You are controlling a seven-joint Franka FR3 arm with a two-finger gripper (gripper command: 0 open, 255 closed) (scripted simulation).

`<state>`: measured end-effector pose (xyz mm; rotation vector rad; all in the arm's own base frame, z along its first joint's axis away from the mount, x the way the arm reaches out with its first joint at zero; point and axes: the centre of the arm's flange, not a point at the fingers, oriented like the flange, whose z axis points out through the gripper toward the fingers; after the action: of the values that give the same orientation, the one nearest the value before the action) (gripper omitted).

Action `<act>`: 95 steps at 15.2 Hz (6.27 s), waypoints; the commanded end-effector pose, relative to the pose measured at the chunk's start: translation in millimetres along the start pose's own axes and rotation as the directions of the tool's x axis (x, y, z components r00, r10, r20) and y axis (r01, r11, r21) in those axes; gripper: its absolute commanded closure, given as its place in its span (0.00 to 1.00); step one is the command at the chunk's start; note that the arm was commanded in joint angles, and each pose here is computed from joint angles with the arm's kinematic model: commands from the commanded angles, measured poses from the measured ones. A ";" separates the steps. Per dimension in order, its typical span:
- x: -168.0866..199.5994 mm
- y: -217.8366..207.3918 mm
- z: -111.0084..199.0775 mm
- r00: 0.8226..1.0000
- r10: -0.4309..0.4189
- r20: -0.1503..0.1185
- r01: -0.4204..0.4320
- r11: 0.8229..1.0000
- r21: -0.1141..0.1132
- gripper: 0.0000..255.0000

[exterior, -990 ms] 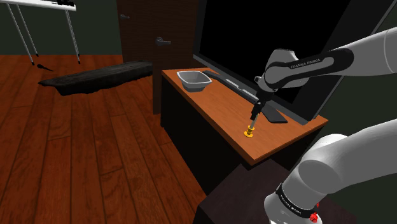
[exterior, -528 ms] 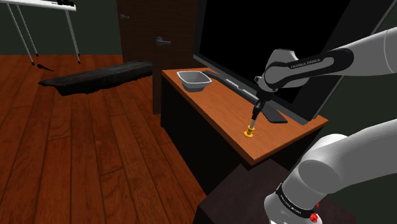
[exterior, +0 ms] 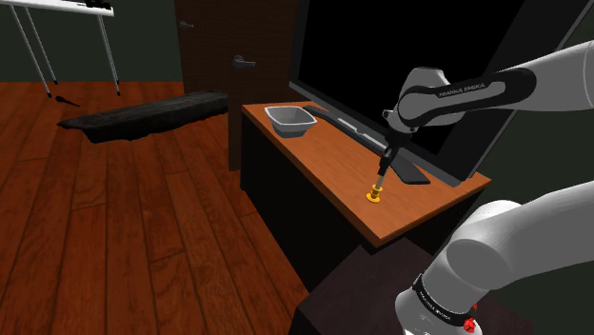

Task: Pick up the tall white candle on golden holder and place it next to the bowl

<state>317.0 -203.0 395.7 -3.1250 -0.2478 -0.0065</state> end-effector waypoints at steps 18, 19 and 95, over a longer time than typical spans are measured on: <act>0.4 -0.4 -100.3 1.000 0.000 0.000 0.000 1.000 0.000 1.00; 0.4 -0.4 -105.6 1.000 0.000 0.000 0.000 1.000 0.000 1.00; 345.6 46.6 -58.4 1.000 0.000 0.000 0.000 1.000 0.000 1.00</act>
<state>664.3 -194.8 460.9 -3.1246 -0.2477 -0.0050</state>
